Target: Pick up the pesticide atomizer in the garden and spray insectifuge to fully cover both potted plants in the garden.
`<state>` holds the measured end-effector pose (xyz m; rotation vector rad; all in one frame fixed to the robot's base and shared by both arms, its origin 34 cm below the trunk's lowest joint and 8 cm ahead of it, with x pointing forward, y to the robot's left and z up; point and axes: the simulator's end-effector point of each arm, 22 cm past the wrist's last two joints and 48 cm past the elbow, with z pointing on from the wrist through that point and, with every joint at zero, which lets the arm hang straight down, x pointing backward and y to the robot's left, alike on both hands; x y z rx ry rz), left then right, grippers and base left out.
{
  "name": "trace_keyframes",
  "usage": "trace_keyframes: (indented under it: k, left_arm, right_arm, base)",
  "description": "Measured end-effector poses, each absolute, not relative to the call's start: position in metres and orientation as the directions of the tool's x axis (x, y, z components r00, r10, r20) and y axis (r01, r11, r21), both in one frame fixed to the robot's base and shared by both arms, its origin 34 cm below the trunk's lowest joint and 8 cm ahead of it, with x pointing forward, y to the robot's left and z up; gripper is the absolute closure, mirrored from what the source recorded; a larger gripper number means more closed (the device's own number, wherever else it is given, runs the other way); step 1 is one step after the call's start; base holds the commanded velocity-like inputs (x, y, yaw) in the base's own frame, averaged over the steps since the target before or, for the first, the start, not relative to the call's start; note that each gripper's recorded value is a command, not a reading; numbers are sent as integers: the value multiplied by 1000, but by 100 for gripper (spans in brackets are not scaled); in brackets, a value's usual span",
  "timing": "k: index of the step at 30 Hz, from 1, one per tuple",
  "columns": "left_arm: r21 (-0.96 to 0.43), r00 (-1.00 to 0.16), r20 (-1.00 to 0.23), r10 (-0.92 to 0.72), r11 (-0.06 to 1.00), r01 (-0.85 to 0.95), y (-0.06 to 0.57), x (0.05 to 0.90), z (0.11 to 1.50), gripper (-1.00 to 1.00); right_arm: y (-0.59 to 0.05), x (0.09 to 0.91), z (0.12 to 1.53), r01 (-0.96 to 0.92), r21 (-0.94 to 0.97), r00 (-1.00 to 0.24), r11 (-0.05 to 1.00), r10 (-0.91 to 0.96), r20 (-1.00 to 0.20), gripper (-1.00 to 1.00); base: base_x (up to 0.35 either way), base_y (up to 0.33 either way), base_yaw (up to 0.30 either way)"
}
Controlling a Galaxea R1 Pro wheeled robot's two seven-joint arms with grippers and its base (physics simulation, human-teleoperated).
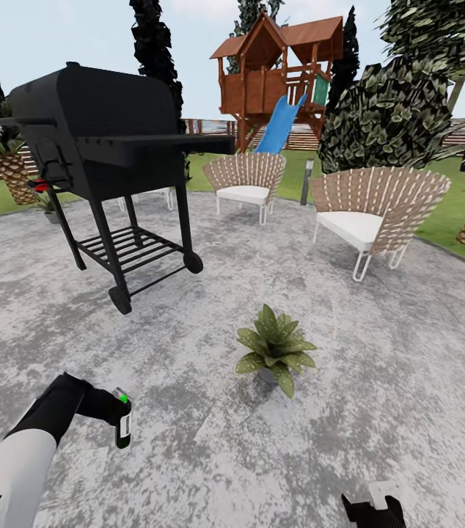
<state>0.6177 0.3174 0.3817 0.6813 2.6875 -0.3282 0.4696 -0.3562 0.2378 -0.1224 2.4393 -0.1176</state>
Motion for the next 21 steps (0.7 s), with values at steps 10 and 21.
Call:
trace_keyframes:
  k: [10, 21]
  left_arm:
    - [-52, -594, -453, 666, 645, 763, 275, 621, 385, 100]
    - [-175, -430, -340, 836, 393, 903, 231, 559, 356, 100]
  right_arm:
    - [-274, 538, 282, -568, -225, -508, 792, -552, -661, -100]
    - [-161, 530, 309, -814, 8, -401, 581, -552, -731, -100]
  base:
    - [0, 0, 0]
    - [0, 0, 0]
